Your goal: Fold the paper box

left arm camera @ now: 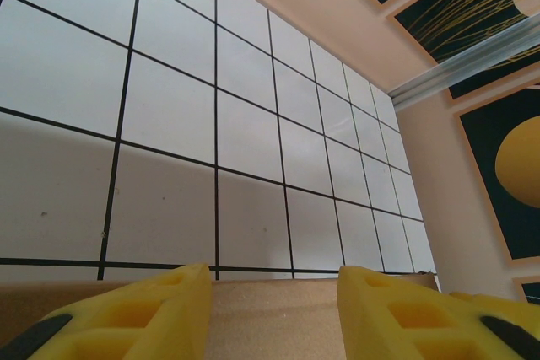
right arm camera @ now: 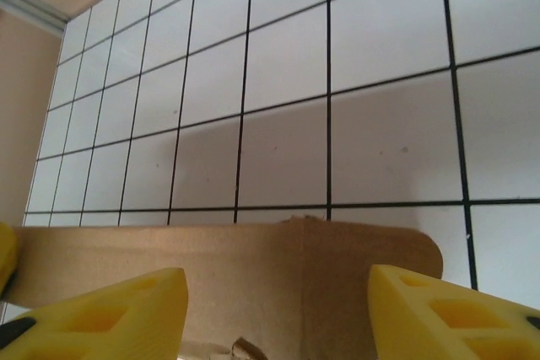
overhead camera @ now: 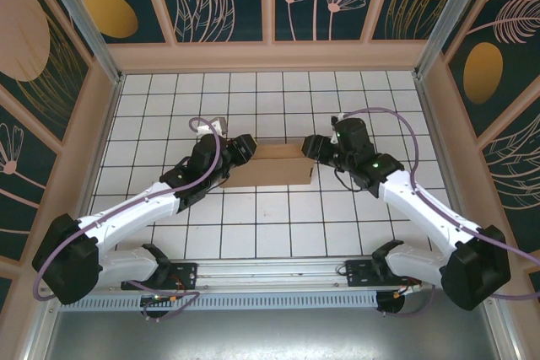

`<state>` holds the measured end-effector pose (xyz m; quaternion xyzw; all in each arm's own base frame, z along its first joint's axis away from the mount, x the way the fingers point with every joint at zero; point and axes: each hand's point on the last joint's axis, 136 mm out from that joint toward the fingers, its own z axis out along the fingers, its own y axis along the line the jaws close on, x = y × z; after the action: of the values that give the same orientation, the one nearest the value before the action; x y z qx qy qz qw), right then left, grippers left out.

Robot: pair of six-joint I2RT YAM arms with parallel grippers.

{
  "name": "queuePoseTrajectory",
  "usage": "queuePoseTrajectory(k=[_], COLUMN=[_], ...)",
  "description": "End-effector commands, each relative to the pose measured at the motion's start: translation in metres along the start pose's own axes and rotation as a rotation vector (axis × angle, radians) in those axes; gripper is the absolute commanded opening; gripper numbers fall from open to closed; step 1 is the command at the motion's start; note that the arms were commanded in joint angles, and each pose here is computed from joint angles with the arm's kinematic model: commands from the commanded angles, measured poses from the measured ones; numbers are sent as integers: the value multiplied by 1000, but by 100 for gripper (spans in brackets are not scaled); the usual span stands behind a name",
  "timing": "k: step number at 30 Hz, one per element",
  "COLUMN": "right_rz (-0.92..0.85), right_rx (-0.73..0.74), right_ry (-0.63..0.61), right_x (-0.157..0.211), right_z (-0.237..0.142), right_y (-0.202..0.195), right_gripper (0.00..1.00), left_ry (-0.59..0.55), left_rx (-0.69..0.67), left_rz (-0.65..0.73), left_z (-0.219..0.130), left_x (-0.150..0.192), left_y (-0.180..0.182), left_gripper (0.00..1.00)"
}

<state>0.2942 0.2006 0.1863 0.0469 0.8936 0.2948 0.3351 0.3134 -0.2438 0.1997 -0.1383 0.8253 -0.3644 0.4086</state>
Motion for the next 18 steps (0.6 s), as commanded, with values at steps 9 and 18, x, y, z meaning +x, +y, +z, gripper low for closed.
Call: queuePoseTrajectory(k=[9,18], right_rz=[46,40], right_rx=[-66,-14], right_ry=[73,52], right_x=[25,20], right_z=[20,16], right_y=[1,-6], right_gripper=[42,61], left_ry=[91,109], left_rx=[-90,-100], left_rz=[0,8], left_z=[8,8], left_x=[27,31], left_y=[29,32], left_gripper=[44,45])
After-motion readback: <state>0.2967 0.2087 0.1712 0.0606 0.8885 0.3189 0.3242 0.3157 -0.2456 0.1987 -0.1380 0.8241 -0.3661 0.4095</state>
